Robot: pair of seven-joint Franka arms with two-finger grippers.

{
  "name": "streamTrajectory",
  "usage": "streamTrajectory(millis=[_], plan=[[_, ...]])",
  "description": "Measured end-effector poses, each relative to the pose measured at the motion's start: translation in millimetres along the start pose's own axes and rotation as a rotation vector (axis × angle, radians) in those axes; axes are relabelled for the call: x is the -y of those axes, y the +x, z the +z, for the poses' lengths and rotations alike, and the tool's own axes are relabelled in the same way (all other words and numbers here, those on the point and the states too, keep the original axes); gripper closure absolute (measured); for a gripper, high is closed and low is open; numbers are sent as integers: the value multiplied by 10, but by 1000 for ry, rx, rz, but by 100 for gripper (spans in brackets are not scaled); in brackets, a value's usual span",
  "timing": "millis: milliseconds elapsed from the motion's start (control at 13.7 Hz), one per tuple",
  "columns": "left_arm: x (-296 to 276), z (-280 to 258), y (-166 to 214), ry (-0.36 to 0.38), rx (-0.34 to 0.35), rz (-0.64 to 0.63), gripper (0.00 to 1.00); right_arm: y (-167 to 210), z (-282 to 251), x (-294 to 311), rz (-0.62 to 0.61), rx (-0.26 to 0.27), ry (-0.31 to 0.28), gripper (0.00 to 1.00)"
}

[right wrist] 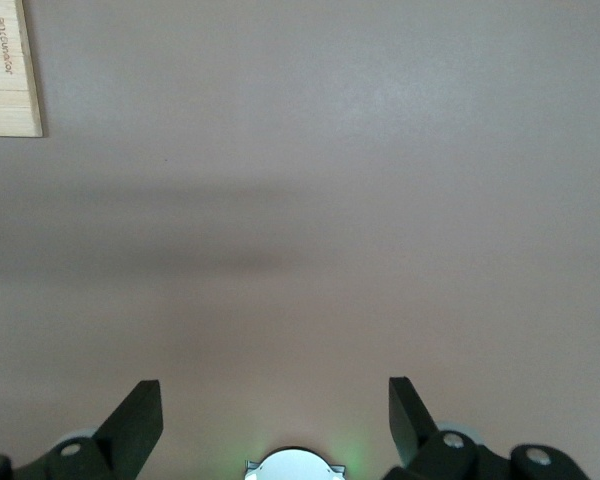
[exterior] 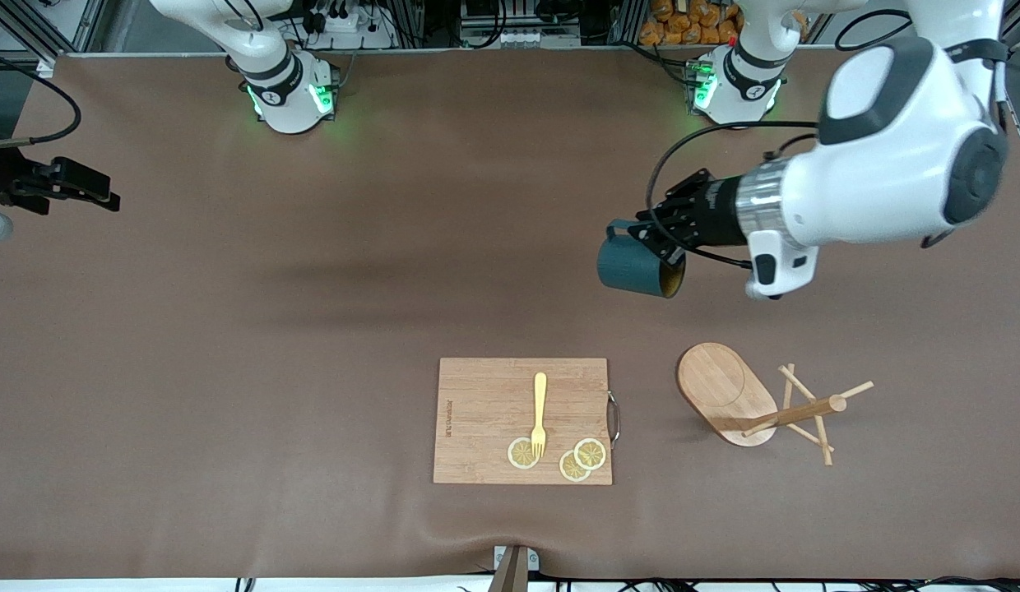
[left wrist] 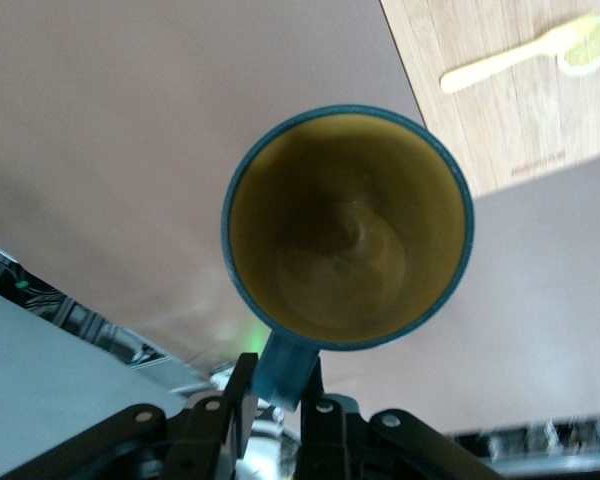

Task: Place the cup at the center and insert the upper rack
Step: 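Lift the mug with the left gripper and carry it toward the stand, then hang the mug by its handle onto a peg of the wooden stand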

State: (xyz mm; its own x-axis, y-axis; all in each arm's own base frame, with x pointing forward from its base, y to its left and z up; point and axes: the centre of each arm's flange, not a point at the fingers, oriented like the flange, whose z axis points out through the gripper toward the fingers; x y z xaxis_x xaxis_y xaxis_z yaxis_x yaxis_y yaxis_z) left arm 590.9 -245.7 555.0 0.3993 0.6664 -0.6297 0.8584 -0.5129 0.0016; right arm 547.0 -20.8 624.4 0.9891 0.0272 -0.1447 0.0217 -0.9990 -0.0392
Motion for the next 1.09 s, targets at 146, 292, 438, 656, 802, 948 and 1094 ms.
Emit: streamTrajectory(millis=[146, 292, 438, 656, 802, 948, 1094], plan=[[104, -190, 277, -3, 53, 71, 78, 0, 0, 1, 0, 0, 0, 0], [206, -354, 615, -14, 90, 128, 78, 0, 1, 1, 0, 0, 0, 0], [278, -457, 967, -40, 148, 174, 78, 0, 1, 2, 0, 0, 0, 0], [426, -555, 1619, -88, 252, 206, 78, 0, 1, 3, -1, 0, 0, 0], [522, -547, 2015, -108, 297, 220, 78, 1, 2, 10, -2, 0, 0, 0], [569, -506, 2295, -133, 337, 225, 78, 1, 2, 14, -3, 0, 0, 0], [586, -473, 2439, -150, 364, 224, 78, 1, 2, 15, -3, 0, 0, 0]])
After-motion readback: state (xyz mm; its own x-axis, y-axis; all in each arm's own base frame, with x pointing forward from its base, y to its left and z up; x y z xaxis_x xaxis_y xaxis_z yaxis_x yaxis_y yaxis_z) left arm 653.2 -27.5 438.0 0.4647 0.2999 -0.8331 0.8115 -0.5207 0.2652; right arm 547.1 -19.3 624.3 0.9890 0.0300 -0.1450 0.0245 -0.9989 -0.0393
